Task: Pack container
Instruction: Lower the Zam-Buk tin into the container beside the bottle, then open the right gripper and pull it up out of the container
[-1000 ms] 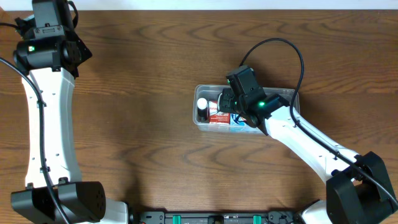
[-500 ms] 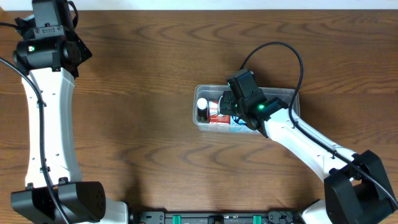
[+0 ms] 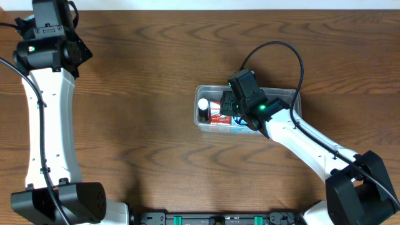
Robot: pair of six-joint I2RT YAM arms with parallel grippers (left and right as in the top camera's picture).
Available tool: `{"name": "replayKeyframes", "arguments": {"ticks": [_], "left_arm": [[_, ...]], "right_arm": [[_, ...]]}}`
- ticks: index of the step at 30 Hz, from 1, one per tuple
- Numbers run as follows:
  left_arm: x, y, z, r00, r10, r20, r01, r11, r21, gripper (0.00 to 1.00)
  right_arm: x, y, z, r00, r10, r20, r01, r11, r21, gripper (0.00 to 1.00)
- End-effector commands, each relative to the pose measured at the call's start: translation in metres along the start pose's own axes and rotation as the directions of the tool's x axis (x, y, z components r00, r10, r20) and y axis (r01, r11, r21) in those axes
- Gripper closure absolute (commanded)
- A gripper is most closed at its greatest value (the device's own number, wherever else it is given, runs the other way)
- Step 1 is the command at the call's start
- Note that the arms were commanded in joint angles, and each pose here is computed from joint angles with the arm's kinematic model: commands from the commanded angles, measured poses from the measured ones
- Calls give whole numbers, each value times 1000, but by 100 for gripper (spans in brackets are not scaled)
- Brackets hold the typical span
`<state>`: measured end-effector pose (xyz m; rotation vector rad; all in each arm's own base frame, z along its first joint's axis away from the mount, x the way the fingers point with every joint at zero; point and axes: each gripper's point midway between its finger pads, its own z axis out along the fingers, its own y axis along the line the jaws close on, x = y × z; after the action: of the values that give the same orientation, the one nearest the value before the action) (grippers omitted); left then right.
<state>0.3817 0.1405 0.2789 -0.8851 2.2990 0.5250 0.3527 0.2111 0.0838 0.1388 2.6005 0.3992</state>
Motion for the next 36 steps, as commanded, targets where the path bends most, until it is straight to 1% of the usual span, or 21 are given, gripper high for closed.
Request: {"name": "replayKeyframes", "arguments": {"ticks": [1, 10, 14, 20, 25, 29, 33, 36], "left_arm": [[-6, 5, -7, 1000, -14, 25, 14, 1000, -7, 2], [-6, 5, -7, 1000, -14, 25, 14, 1000, -7, 2], [-6, 5, -7, 1000, -14, 25, 14, 1000, -7, 2], [-6, 5, -7, 1000, -14, 25, 14, 1000, -7, 2], [-6, 5, -7, 1000, -13, 25, 14, 1000, -7, 2], [-6, 5, -7, 1000, -13, 25, 14, 1000, -7, 2], [-6, 5, -7, 1000, -14, 25, 14, 1000, -7, 2], [-6, 5, -7, 1000, -14, 25, 14, 1000, -7, 2]], "right_arm": [[-2, -8, 2, 998, -52, 19, 51, 998, 46, 45], [-8, -23, 2, 999, -47, 21, 45, 996, 81, 44], [-10, -30, 1, 999, -48, 16, 46, 994, 95, 45], [-19, -29, -16, 995, -83, 54, 78, 993, 93, 46], [-38, -41, -54, 983, -98, 153, 72, 983, 168, 46], [-56, -65, -98, 964, -79, 255, 15, 970, 244, 44], [-68, -94, -145, 942, -18, 335, -73, 964, 256, 43], [-71, -107, -181, 922, -46, 384, -58, 965, 256, 43]]}}
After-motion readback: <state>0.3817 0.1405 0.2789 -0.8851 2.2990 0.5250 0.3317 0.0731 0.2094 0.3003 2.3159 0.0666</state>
